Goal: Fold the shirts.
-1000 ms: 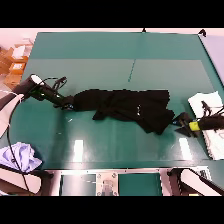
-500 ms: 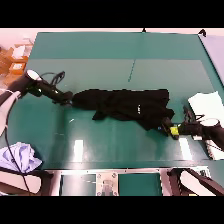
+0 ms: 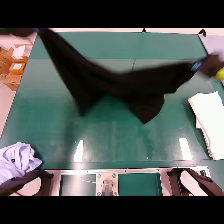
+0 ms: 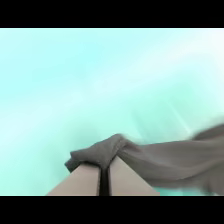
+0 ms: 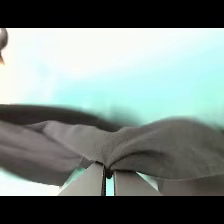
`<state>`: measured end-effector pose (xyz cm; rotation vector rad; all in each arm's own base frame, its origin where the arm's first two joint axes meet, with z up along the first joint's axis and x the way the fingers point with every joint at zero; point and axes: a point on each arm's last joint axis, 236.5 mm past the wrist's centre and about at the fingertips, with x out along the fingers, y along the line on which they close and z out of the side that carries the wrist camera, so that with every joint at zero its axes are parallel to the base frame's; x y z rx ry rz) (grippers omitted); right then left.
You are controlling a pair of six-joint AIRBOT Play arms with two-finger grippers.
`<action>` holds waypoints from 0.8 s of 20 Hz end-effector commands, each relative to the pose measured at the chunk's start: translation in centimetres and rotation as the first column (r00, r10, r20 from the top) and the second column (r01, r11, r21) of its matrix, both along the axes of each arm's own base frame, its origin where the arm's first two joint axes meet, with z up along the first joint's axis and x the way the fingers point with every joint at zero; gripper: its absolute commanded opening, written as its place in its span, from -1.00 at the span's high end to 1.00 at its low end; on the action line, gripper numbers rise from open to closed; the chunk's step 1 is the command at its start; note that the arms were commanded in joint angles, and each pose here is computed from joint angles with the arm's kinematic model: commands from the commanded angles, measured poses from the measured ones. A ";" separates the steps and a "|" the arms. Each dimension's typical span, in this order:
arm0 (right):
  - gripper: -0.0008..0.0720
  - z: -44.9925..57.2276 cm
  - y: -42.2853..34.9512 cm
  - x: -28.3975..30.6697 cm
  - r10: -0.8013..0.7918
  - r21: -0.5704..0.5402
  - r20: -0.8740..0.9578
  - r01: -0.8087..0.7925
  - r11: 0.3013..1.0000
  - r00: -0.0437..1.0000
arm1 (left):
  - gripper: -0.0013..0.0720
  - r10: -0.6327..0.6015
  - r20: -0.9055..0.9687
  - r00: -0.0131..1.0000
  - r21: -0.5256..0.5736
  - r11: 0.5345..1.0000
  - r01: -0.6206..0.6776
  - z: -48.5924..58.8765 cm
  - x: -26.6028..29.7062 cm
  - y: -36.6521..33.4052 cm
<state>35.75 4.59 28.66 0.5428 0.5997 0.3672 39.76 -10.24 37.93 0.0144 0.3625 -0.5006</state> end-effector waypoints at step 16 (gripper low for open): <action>0.92 16.2 -2.9 -4.5 -0.140 -0.113 0.435 0.208 0.971 0.889 | 0.89 0.320 0.170 0.932 0.104 0.935 -0.340 4.9 -8.2 7.7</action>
